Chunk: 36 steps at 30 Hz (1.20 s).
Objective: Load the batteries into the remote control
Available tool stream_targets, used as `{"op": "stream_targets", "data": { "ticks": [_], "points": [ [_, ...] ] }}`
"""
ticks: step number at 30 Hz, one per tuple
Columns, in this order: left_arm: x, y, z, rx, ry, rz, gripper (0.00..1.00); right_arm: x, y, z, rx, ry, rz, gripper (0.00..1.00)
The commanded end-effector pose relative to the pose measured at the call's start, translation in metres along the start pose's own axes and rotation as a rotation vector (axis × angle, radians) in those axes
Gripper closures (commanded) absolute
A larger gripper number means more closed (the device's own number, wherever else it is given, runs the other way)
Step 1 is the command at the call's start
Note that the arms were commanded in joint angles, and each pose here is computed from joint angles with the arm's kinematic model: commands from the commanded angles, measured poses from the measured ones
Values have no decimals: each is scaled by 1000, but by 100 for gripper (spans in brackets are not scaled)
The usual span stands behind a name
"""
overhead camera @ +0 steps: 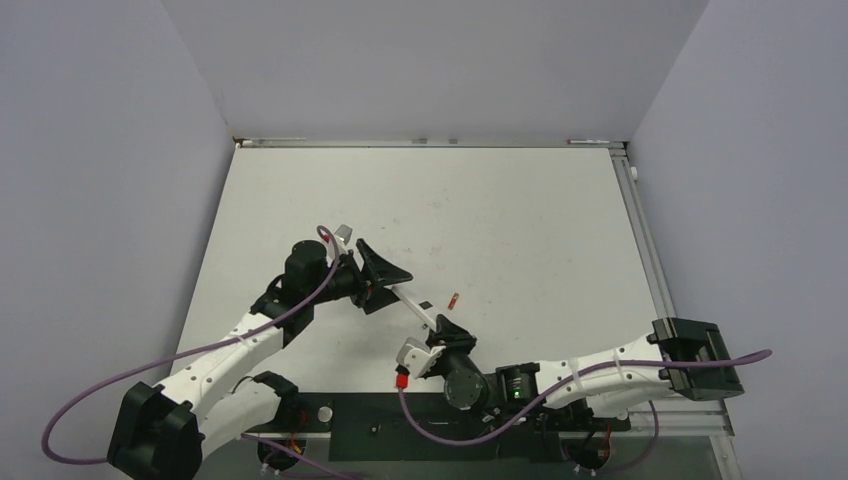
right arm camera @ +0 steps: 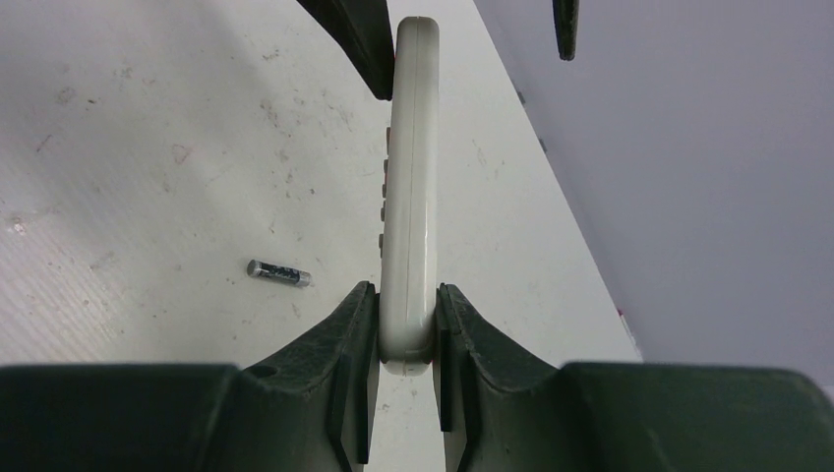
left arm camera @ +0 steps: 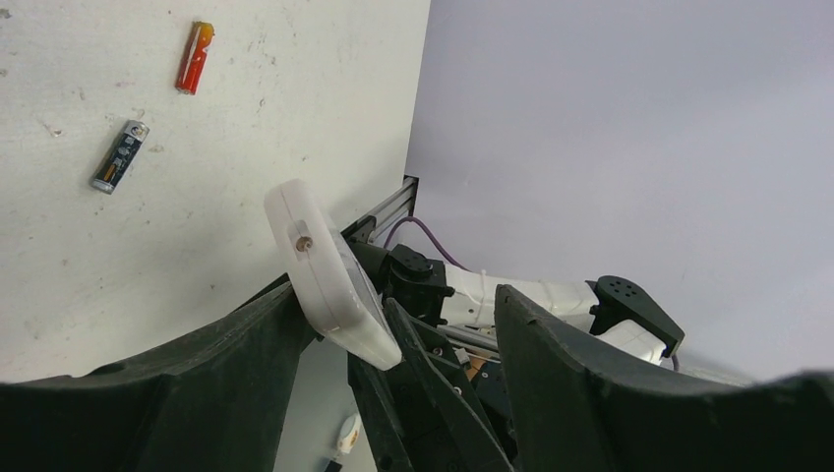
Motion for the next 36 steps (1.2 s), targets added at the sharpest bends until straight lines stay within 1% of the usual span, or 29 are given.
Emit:
{"op": "stream_targets", "data": {
  "ticks": [1, 8, 15, 19, 24, 27, 29, 30, 33, 36],
  "points": [
    [-2, 0, -3, 54, -40, 14, 35, -9, 6, -4, 38, 22, -69, 92],
    [-2, -2, 0, 53, -39, 27, 41, -9, 10, 0, 28, 89, -106, 92],
    [-2, -1, 5, 44, -33, 40, 58, -8, 13, 3, 22, 166, -122, 92],
    [-1, -1, 5, 45, -34, 41, 65, -7, 14, 5, 19, 199, -123, 92],
    [-2, -1, 6, 50, -36, 47, 84, -5, 16, 8, 22, 222, -135, 92],
    [-1, -1, 7, 54, -32, 51, 100, -6, 16, 8, 28, 225, -135, 92],
    [-2, -1, 7, 55, -32, 46, 100, -6, 16, 8, 31, 224, -133, 91],
    [-1, 0, 7, 58, -31, 45, 100, -5, 17, 8, 33, 222, -132, 90],
    [-1, 2, 8, 63, -28, 29, 100, -5, 19, 5, 36, 198, -138, 74],
    [-2, 4, 8, 73, -29, 10, 100, -4, 21, 2, 35, 171, -143, 65]
  ]
}}
Point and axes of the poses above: each gripper's point midway between its finger pads, its own y axis back along the fingers, its own z axis along the line the jaws close on, x = y × z, the point moved 10 cm from there along y, back along the fingers, and after that the axes turned 1 degree about -y, right-handed, at the moved point
